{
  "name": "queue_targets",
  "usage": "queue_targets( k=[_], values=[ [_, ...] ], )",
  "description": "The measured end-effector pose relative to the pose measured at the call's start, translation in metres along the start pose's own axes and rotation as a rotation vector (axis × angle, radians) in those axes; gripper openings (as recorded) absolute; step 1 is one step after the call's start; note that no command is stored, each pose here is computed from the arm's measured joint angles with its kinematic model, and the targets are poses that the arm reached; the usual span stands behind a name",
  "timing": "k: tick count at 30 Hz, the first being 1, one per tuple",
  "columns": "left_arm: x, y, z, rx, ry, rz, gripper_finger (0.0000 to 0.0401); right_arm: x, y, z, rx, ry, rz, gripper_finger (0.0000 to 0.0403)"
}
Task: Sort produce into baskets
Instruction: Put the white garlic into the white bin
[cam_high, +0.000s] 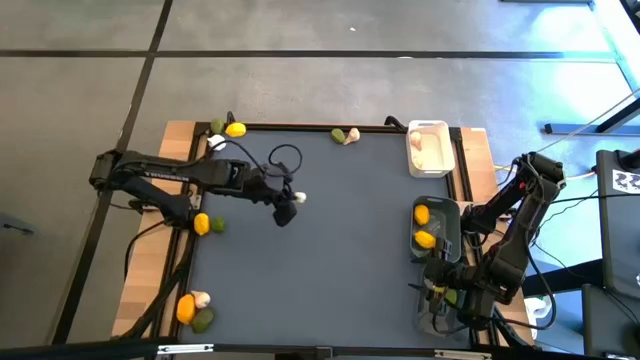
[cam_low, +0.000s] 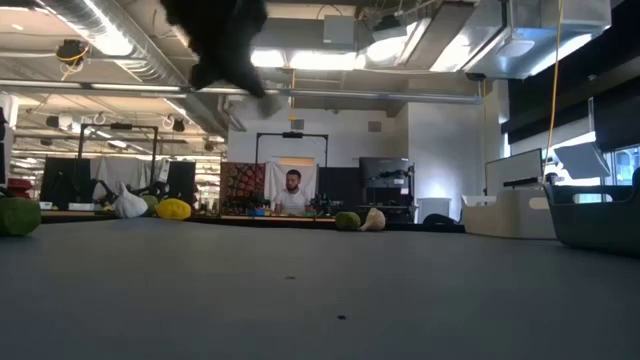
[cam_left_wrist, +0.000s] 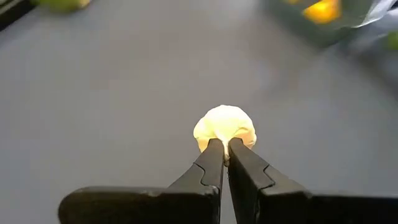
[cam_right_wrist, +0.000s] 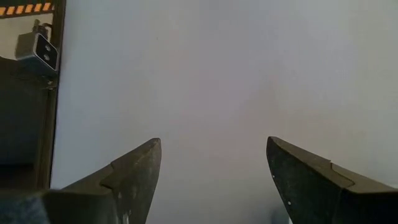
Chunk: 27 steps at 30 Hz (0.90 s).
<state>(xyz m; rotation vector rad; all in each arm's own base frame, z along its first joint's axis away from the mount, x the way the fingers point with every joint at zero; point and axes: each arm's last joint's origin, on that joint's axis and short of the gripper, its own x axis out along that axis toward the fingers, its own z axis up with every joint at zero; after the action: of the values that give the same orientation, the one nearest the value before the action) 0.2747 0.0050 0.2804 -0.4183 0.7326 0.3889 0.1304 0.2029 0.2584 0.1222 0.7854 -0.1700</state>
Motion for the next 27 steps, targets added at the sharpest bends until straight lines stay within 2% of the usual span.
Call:
queue_targets(
  k=[7,13,19,27],
  values=[
    [-0.008,-0.034,0.010,0.075,-0.211,-0.201,0.0010,0.000,0.000,0.002,0.001,-0.060,-0.022,0.0292],
    [-0.004,-0.058,0.010,0.125,-0.310,-0.303,0.0010,0.004,0.000,0.008,-0.001,-0.092,-0.028,0.0292],
    [0.013,-0.080,0.007,0.140,-0.379,-0.394,0.0010,0.017,0.001,0.027,-0.097,-0.127,-0.017,0.0292],
    [0.037,-0.097,0.000,0.143,-0.413,-0.442,0.0010,0.032,-0.003,0.057,-0.284,-0.229,-0.060,0.0292]
  ],
)
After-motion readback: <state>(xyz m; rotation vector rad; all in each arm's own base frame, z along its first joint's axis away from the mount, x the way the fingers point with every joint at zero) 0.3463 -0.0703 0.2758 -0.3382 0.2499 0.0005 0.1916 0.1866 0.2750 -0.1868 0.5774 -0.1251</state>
